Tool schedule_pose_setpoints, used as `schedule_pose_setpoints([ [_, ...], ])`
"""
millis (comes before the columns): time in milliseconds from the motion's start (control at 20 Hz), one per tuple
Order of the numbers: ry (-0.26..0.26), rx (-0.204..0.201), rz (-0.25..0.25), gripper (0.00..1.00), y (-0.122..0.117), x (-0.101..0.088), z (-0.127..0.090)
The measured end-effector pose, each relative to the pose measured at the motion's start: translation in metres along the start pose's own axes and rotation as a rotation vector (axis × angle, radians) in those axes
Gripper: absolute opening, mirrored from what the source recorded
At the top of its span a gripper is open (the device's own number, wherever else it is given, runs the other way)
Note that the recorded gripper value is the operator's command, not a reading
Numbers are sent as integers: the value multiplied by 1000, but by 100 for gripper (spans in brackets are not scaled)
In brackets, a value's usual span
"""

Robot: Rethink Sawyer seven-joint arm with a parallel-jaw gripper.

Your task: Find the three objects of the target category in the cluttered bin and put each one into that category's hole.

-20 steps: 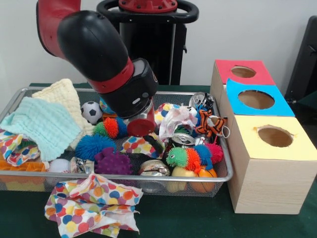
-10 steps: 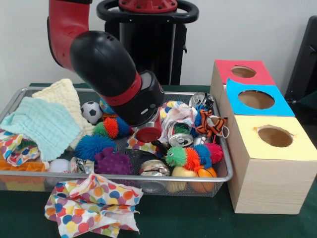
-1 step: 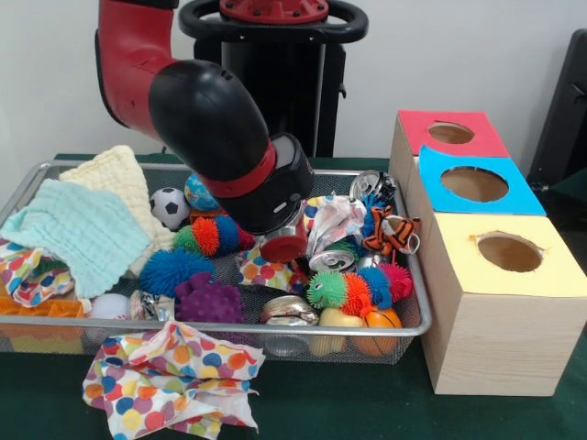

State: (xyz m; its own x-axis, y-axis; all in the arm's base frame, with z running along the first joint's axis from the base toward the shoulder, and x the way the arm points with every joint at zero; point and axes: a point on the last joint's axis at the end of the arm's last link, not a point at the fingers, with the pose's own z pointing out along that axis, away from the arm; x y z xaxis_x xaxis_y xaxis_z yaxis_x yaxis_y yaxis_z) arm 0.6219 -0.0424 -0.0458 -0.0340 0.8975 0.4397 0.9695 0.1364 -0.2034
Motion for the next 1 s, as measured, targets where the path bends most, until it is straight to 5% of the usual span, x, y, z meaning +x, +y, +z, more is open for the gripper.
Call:
schedule_pose_setpoints([
  [300,-73,14,-52,0,6,2,-7],
  [500,-182,56,-121,0,3,-3,-16],
  [600,-323,110,-210,0,1,-11,-33],
  [700,-398,135,-256,0,-1,-15,-48],
  [1000,-503,137,-295,0,-15,-26,-91],
])
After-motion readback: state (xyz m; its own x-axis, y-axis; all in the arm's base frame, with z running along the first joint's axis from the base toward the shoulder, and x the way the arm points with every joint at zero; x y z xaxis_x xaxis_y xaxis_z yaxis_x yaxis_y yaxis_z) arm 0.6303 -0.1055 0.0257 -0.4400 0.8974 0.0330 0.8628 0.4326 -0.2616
